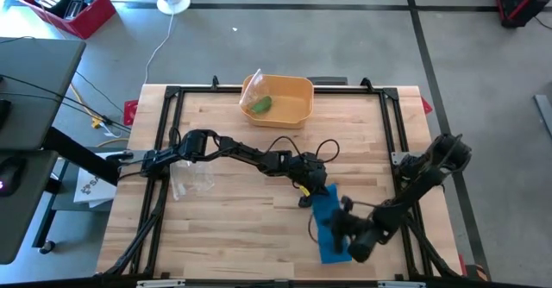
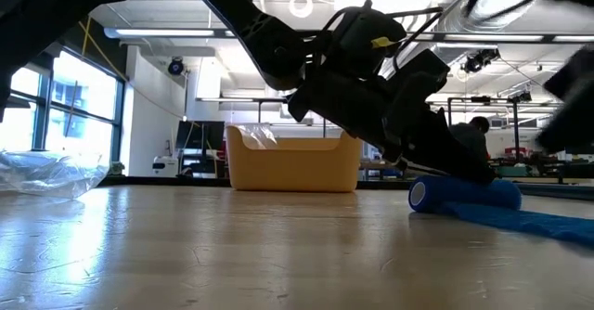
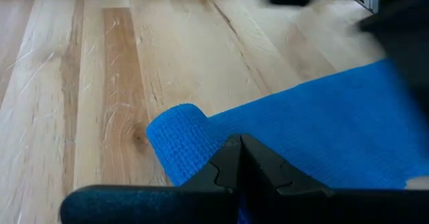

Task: Roll bandage
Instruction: Roll the blue bandage

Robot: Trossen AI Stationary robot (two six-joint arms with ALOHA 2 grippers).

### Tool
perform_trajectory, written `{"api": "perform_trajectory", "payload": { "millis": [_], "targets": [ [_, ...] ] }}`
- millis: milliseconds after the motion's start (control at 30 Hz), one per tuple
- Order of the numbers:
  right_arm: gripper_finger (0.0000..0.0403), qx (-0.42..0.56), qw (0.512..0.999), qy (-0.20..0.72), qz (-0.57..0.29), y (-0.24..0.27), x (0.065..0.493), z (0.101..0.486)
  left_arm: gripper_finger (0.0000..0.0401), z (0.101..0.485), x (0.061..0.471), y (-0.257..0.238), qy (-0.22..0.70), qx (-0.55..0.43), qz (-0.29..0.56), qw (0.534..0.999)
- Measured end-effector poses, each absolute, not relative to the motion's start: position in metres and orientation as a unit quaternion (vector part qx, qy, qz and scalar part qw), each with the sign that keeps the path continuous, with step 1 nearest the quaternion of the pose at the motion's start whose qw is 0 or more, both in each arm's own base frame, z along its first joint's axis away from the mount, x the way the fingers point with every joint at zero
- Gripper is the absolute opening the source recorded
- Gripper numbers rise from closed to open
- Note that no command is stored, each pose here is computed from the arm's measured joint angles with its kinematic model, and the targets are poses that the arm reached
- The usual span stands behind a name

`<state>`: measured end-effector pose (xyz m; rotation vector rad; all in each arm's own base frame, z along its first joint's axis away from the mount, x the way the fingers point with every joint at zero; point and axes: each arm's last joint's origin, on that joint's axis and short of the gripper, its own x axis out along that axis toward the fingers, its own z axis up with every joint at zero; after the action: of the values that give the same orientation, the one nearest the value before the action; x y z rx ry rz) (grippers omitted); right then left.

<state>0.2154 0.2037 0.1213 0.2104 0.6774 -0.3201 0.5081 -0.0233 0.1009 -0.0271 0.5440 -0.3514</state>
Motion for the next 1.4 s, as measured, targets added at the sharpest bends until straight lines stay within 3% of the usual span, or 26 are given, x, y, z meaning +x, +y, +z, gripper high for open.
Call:
{"api": "perform_trajectory", "payload": {
  "millis": [200,667,900,967,1133,1400],
  "targets": [
    [0.0000,0.105,0.906,0.342,-0.226,0.184,0.214,0.086,0.0007,0.104,0.507,-0.023,0.271,-0.012,-0.171,0.947],
    [0.0000,0.130,0.908,0.330,-0.222,0.195,0.209,0.073,0.0019,0.135,0.500,-0.022,0.282,0.010,-0.176,0.943],
    [0.0000,0.127,0.909,0.331,-0.222,0.195,0.208,0.073,0.0030,0.133,0.493,-0.061,0.280,0.063,-0.277,0.917],
    [0.0000,0.126,0.909,0.331,-0.222,0.195,0.208,0.073,0.0024,0.124,0.493,-0.073,0.282,0.094,-0.265,0.917],
    [0.0000,0.130,0.909,0.328,-0.220,0.196,0.209,0.073,0.0009,0.113,0.499,-0.071,0.290,0.159,-0.115,0.937],
    [0.0000,0.140,0.914,0.319,-0.208,0.203,0.203,0.073,0.0001,0.113,0.501,-0.014,0.327,0.077,-0.038,0.941]
  ]
}}
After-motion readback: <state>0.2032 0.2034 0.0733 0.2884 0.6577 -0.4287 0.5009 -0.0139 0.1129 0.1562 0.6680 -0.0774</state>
